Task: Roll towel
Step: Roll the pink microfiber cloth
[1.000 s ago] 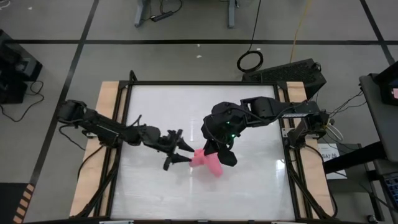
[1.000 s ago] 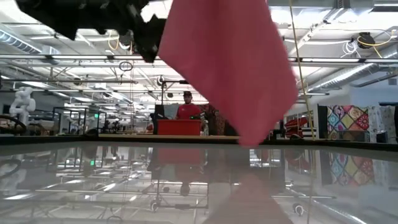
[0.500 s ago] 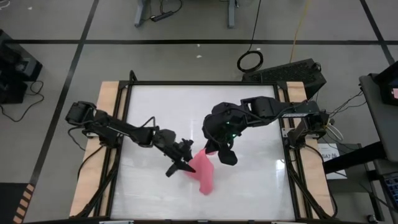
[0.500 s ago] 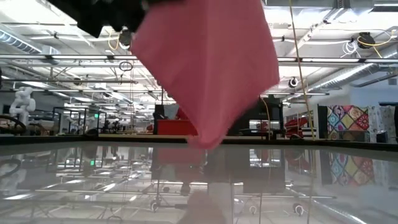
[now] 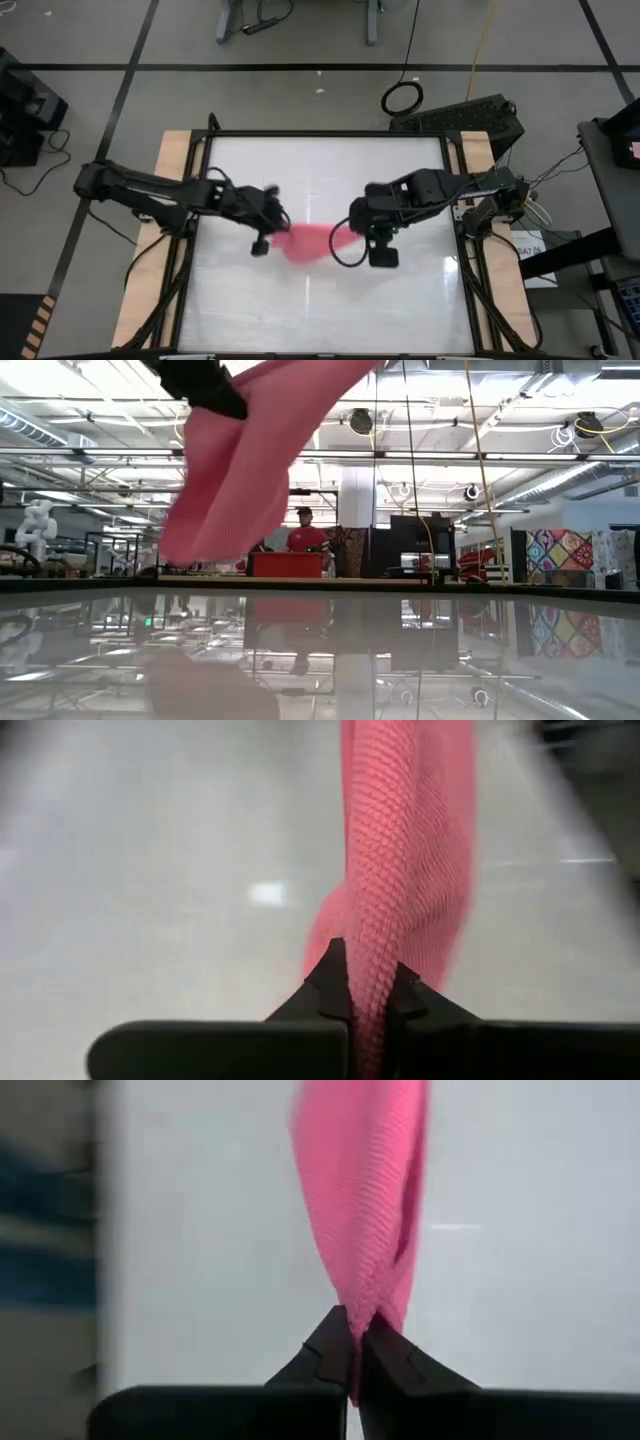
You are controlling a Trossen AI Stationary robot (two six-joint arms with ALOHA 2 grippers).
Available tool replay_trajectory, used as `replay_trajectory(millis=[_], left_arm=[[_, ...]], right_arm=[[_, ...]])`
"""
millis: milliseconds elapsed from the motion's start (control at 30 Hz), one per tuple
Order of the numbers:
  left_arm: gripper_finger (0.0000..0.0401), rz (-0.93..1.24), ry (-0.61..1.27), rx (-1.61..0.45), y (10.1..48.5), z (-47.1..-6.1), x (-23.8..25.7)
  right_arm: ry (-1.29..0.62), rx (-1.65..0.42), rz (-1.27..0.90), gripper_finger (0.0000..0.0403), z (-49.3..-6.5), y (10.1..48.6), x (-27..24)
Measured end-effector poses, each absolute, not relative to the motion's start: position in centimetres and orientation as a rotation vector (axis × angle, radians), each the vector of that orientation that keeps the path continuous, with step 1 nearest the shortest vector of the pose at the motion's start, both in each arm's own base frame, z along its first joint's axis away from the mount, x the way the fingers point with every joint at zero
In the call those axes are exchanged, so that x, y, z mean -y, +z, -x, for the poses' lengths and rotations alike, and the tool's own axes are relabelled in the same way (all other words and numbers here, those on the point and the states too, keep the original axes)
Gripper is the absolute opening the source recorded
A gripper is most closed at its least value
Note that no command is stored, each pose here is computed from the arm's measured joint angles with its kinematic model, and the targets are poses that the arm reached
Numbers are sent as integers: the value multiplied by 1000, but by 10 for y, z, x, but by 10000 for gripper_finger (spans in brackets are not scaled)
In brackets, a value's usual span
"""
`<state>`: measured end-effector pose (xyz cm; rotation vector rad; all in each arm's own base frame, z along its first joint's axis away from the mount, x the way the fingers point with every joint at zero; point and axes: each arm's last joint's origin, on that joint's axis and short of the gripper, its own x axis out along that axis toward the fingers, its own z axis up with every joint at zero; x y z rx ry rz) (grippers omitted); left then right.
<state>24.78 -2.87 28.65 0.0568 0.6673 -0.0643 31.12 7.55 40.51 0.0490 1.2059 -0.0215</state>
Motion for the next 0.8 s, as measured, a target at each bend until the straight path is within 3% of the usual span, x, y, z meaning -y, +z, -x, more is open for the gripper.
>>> replay_trajectory(millis=[167,400,567,800], left_arm=[[9,-309,119,-666,299,-238,21],[21,-382,-6,-966,224,-252,34],[93,-378,-151,-1128,162,-254,63],[210,-336,-143,-1164,139,-255,91]], right_arm=[[-155,-1182,-5,0,-316,397,-69],[-91,-1216,-124,0,-343,324,-75],[-96,-1273,-162,35,-341,249,-86],[-94,-1303,-203,150,-320,194,-111]])
